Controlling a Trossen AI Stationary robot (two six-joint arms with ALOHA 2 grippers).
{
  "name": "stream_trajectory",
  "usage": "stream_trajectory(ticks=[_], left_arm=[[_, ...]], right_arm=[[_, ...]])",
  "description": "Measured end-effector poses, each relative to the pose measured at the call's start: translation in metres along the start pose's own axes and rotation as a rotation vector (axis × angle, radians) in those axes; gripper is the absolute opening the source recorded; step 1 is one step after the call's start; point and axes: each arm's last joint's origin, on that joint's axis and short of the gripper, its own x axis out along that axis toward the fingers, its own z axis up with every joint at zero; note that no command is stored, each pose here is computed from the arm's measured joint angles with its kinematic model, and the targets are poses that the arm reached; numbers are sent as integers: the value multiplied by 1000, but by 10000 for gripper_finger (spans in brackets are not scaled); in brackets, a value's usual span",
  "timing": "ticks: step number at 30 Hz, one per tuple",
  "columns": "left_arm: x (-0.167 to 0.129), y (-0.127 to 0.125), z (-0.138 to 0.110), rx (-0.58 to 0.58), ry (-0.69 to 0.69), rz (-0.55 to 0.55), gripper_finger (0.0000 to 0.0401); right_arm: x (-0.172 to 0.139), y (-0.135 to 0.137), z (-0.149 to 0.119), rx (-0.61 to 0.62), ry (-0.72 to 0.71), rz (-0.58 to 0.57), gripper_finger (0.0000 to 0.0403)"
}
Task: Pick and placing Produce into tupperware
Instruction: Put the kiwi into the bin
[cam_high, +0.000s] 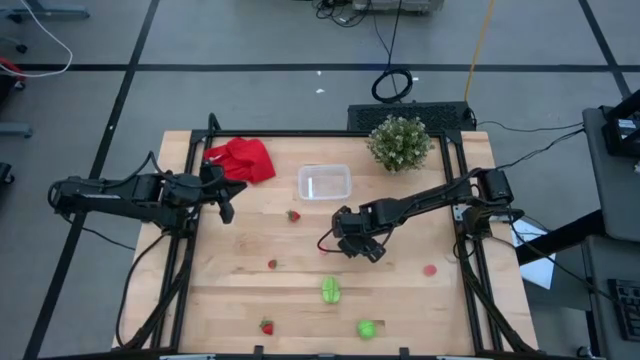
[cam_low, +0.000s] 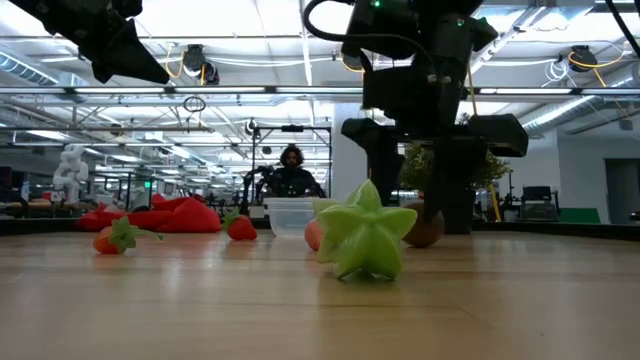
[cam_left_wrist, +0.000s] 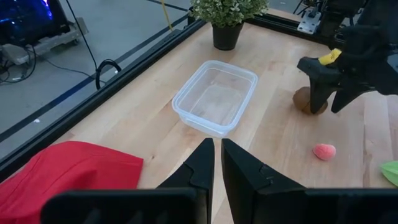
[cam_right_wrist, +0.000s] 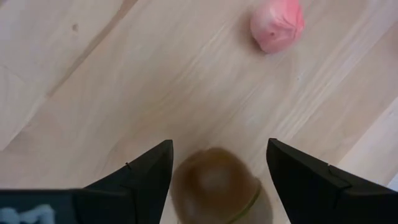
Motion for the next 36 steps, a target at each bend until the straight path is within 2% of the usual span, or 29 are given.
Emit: stream_trajectory(ticks=[8,17,23,26,36], left_arm=[[0,0,0,5,1,-1,33],[0,0,0,10,3,0,33],[0,0,-3,19,31,-9,33],[0,0,-3,19,35,-19,33],[0,0,-3,18,35,-20,33]], right_arm=[[-3,-2,0,-29,49,-61,249],[-12,-1,13,-51,3,-91,249],[-14,-2,21,-6,36,-268,249],[-14,1,24,-27,55,-312,249],[-15,18,32,-118,70,-290,249]])
